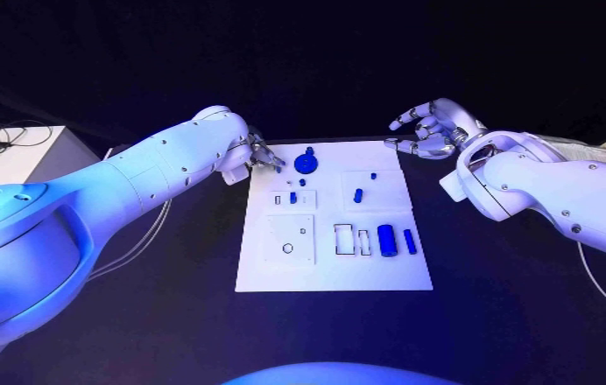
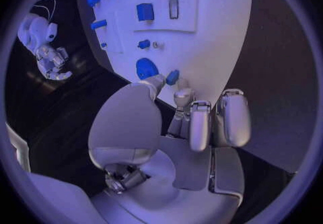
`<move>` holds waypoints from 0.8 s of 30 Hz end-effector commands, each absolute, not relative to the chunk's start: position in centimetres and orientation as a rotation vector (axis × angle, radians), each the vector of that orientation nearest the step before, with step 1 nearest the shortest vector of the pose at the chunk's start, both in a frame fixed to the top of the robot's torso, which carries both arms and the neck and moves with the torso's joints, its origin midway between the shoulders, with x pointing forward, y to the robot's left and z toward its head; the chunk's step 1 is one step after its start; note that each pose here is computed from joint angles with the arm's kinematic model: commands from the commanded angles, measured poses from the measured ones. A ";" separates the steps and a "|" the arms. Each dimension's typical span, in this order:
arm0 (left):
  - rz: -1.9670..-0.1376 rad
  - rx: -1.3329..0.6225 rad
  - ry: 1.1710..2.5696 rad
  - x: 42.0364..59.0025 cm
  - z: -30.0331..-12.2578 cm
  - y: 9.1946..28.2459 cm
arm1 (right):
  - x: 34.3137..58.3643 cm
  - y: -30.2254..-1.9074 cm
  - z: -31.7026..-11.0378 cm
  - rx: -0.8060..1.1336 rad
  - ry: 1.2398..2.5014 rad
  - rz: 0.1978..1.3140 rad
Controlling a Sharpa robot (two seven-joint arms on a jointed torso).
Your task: Assemble the parts on the task board
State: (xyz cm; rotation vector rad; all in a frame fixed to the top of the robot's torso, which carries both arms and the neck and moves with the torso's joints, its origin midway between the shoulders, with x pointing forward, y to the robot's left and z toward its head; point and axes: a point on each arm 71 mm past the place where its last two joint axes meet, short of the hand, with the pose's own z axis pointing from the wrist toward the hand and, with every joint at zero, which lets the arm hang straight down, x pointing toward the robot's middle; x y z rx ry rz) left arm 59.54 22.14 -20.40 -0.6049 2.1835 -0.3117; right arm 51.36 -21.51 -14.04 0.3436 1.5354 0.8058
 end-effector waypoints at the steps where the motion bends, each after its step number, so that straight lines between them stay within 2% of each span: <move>1: -0.359 -0.611 2.173 59.6 -20.2 21.7 | 51.3 -21.3 -14.0 0.325 1.533 0.810; 24: -0.429 -0.648 2.167 59.1 -19.9 21.7 | 51.4 -21.5 -14.0 0.326 1.535 0.806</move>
